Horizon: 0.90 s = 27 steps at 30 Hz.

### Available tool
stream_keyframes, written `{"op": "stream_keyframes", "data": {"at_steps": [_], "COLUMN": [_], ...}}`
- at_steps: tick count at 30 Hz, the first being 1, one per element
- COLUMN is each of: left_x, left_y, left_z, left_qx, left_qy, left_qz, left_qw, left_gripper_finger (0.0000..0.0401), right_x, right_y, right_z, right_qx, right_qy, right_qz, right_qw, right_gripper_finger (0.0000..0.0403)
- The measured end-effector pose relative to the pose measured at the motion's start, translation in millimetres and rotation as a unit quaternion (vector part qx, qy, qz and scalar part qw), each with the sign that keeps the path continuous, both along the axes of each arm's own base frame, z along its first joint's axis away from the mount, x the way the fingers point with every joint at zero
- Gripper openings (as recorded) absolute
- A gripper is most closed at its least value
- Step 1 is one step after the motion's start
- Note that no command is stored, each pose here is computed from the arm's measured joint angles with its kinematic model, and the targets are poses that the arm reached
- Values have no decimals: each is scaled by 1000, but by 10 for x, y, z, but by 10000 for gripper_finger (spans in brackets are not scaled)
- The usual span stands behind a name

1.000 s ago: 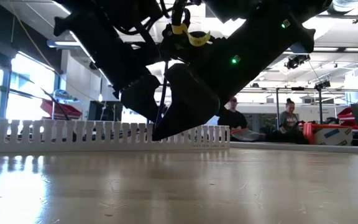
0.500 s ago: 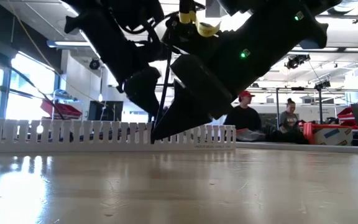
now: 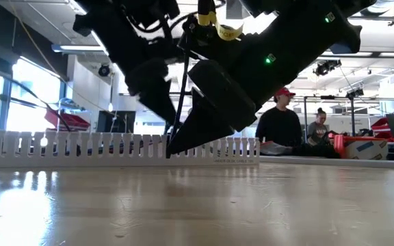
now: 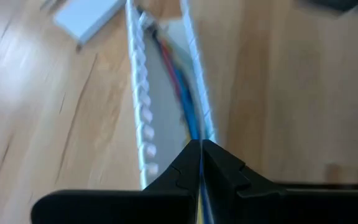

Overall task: Ziptie cables
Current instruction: Close the cable duct

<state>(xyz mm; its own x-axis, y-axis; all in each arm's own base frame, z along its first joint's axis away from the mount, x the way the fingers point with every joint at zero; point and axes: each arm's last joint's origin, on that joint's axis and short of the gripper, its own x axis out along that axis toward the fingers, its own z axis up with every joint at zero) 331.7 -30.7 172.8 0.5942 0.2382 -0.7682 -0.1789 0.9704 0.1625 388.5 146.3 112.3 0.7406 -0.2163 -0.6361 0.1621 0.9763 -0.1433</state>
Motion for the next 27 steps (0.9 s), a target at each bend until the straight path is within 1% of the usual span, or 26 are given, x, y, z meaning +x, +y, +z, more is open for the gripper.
{"op": "stream_keyframes", "data": {"at_steps": [3, 5, 8, 15, 20, 24, 27], "left_x": [1, -9, -18, -22, -134, -224, -264], "left_y": [-12, 4, 34, 69, 91, 60, 31], "left_z": [57, 49, -9, -119, -291, -431, -483], "left_qx": [-10, -14, -28, -27, -33, -39, -42], "left_qy": [-12, -4, 17, 36, 44, 28, 5], "left_qz": [-19, -17, -16, -6, 9, 11, 11], "left_qw": [1000, 1000, 999, 999, 998, 999, 999], "left_gripper_finger": [0, 0, 0, 0, 0, 0, 0], "right_x": [0, 1, 3, 5, 3, 0, -5], "right_y": [0, 0, 2, 2, -5, -1, 2], "right_z": [0, 1, 3, 3, 0, -2, -8], "right_qx": [0, 0, 1, 1, 0, 5, 11], "right_qy": [0, -1, -2, -3, -2, 0, 4], "right_qz": [0, 0, 0, 0, -3, -2, -1], "right_qw": [1000, 1000, 1000, 1000, 1000, 1000, 1000], "right_gripper_finger": [0, 0, 0, 0, 0, 0, 0]}}
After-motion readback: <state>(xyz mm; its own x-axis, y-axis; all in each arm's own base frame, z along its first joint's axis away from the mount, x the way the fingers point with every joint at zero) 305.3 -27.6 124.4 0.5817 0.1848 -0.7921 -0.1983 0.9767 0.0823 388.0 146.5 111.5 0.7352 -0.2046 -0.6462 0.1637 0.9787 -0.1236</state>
